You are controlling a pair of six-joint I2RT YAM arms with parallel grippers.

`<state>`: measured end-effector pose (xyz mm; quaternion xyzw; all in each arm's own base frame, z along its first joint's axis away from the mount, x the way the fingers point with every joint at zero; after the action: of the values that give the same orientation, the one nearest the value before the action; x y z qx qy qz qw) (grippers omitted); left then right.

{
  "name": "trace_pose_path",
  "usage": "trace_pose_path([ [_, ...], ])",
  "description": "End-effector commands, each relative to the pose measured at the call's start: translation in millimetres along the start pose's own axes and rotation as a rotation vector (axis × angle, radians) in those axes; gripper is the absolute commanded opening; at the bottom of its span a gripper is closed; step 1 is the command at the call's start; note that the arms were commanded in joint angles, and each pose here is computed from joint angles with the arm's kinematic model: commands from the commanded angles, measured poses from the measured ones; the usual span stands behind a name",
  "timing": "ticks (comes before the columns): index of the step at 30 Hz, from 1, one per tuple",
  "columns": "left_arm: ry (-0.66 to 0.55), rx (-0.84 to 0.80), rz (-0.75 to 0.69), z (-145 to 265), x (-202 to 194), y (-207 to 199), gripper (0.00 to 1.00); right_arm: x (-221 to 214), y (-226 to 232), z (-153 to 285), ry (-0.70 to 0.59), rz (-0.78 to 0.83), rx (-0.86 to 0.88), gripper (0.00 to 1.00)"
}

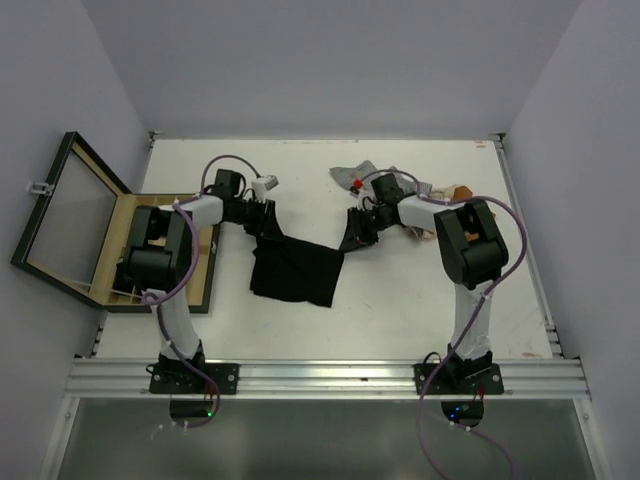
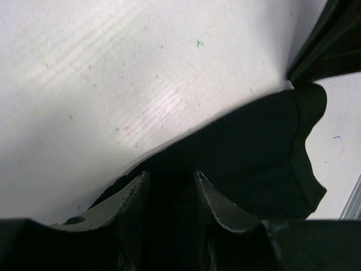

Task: Roll the underwear
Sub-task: Fold the underwear

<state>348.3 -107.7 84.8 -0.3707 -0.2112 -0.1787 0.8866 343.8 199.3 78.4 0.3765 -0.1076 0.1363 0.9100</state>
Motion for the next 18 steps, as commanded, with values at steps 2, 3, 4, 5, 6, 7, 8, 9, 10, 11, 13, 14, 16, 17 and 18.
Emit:
trace_pose_path([
  [2,0.045,-0.015,-0.141,-9,25,-4,0.42,-46,-8,13,0.123,0.018,-0.082,0.17],
  [3,0.061,-0.022,-0.173,-14,26,-13,0.42,-52,-5,14,0.144,0.026,-0.072,0.16],
  [4,0.066,-0.022,-0.202,-18,29,-17,0.43,-59,-2,16,0.168,0.028,-0.062,0.15],
  [5,0.066,-0.006,-0.244,-21,35,-22,0.43,-67,3,21,0.178,0.062,-0.046,0.15],
  [6,0.087,-0.018,-0.296,-31,36,-34,0.43,-72,9,22,0.194,0.081,-0.012,0.15],
  [7,0.112,-0.022,-0.308,-39,34,-39,0.43,-79,17,23,0.225,0.101,0.009,0.15],
  [8,0.113,-0.028,-0.335,-44,40,-46,0.43,-80,25,31,0.213,0.150,0.025,0.15],
  [9,0.123,-0.046,-0.347,-51,39,-57,0.43,-79,29,34,0.209,0.164,0.024,0.16],
  [10,0.097,-0.051,-0.360,-53,45,-63,0.43,-79,31,40,0.209,0.175,0.002,0.18],
  [11,0.082,-0.050,-0.341,-53,46,-66,0.43,-69,35,47,0.179,0.214,-0.033,0.18],
  [13,0.036,-0.030,-0.369,-44,56,-73,0.43,-53,36,65,0.108,0.280,-0.104,0.18],
  [14,0.020,0.000,-0.383,-39,58,-74,0.44,-44,39,73,0.067,0.292,-0.109,0.19],
  [16,-0.040,0.021,-0.423,-20,64,-85,0.46,-34,50,87,-0.005,0.314,-0.112,0.20],
  [17,-0.057,0.028,-0.446,-13,65,-88,0.46,-32,57,90,-0.028,0.294,-0.096,0.22],
  [18,-0.059,0.036,-0.450,-7,61,-89,0.47,-30,61,92,-0.047,0.287,-0.078,0.23],
])
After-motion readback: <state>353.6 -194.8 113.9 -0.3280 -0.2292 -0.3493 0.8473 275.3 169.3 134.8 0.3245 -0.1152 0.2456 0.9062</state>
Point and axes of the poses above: each gripper's point midway between its finger pads, its own z axis back along the fingers, its own y axis along the line the jaws close on, x = y × z, the point moved 9 cm from there along z, back along the fingers, and after that the axes turned 3 degrees about z, right-handed, at the moved point
